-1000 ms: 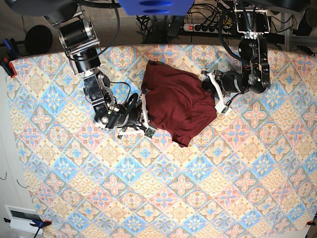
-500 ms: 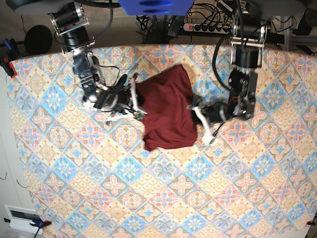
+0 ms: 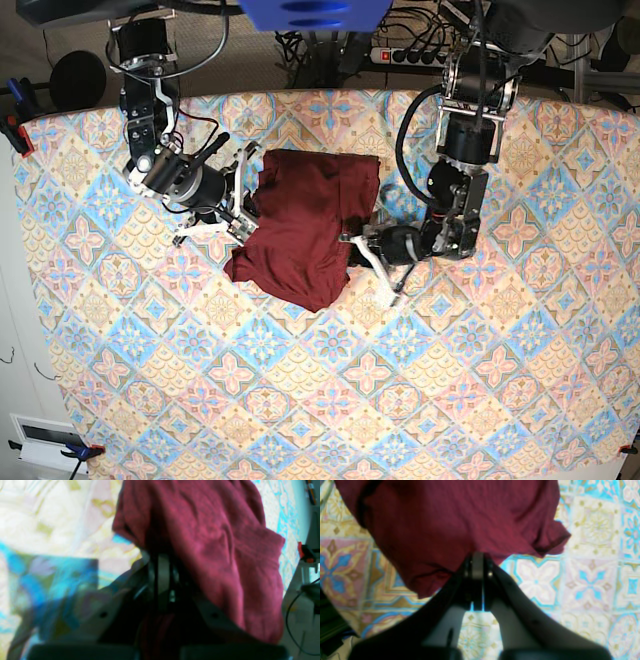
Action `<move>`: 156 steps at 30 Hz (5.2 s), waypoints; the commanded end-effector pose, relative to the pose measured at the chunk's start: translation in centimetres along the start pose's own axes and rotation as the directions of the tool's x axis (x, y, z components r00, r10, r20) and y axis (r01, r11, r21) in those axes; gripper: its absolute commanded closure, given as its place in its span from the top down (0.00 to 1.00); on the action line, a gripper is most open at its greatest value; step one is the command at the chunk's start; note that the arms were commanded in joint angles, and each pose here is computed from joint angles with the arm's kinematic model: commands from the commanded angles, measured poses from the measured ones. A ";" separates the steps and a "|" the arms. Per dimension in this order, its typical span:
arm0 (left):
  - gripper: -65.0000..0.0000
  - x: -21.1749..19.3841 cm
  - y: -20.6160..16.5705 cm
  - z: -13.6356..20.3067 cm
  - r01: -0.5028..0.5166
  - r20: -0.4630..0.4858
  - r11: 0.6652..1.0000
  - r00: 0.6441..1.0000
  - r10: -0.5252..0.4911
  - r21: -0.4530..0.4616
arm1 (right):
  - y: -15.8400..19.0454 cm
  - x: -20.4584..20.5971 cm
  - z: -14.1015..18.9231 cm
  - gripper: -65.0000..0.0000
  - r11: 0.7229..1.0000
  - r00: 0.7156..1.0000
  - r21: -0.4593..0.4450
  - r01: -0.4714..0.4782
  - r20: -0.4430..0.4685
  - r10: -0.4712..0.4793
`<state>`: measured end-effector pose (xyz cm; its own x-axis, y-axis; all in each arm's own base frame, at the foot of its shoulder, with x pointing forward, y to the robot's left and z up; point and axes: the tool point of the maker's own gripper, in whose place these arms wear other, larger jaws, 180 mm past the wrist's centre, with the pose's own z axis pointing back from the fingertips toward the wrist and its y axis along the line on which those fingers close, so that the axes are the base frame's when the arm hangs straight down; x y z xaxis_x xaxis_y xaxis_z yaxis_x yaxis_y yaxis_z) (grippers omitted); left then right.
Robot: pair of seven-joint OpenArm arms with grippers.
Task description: Layout the t-shirt on the table in an organized manner, then fold the t-shirt properly
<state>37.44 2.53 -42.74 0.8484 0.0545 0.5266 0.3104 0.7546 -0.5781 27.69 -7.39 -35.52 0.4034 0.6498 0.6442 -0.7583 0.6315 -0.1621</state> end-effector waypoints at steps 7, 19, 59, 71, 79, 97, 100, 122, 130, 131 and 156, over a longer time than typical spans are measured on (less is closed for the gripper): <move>0.00 2.7 6.4 8.3 -0.136 0.170 0.984 0.979 0.114 0.120 | 3.5 5.1 -0.7 0.00 0.994 0.990 0.096 -0.044 0.141 0.030; 0.00 1.4 8.3 14.1 -0.138 0.204 0.966 0.975 0.093 0.217 | 10.0 11.3 -5.3 0.00 0.950 0.976 0.288 -0.119 0.208 0.059; 0.00 2.4 7.0 15.0 -0.110 0.248 0.975 0.967 0.060 0.192 | -1.8 -8.2 -7.3 0.00 0.972 0.952 0.132 0.195 -0.264 -0.155; 0.00 2.1 6.5 14.8 -0.124 0.254 0.980 0.964 0.082 0.154 | -4.6 -5.1 -5.7 0.00 0.991 0.978 0.075 0.108 -0.187 -0.092; 0.00 0.8 6.6 14.6 -0.135 0.236 0.978 0.967 0.096 0.157 | -5.1 -0.4 -3.7 0.00 1.000 0.996 0.023 0.001 -0.091 0.001; 0.00 -0.5 5.1 18.4 -0.003 0.228 0.968 0.972 -0.056 0.249 | -5.0 -5.0 4.3 0.00 0.965 0.980 -0.177 0.193 -0.012 -0.199; 0.00 -1.4 4.2 20.0 0.059 0.205 0.956 0.971 -0.121 0.287 | -4.8 -7.7 5.7 0.00 0.945 0.963 -0.203 0.255 -0.037 -0.268; 0.00 -14.1 6.4 31.7 0.021 0.013 0.829 0.999 -0.034 0.559 | 1.2 -20.8 16.2 0.00 0.736 0.743 -0.272 0.620 -0.096 -0.662; 0.00 -20.7 4.6 32.9 -0.037 -0.080 0.823 0.992 0.099 0.566 | 4.4 -23.6 17.5 0.00 0.735 0.704 -0.275 0.620 -0.218 -0.676; 0.00 -21.3 4.5 33.1 -0.038 -0.094 0.822 0.989 0.111 0.568 | 4.6 -24.0 17.6 0.00 0.741 0.702 -0.286 0.608 -0.241 -0.670; 0.00 -37.1 5.4 25.1 -0.140 -0.291 0.859 0.904 0.314 0.492 | 14.9 -32.9 12.1 0.00 0.665 0.517 -0.188 0.723 -0.490 -0.702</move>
<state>-3.29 20.35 -50.14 0.9898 0.1016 0.1000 -0.0709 0.9594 -0.2729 -2.69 -23.99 -50.47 0.9922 0.0899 0.0867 -0.1074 0.9682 0.2259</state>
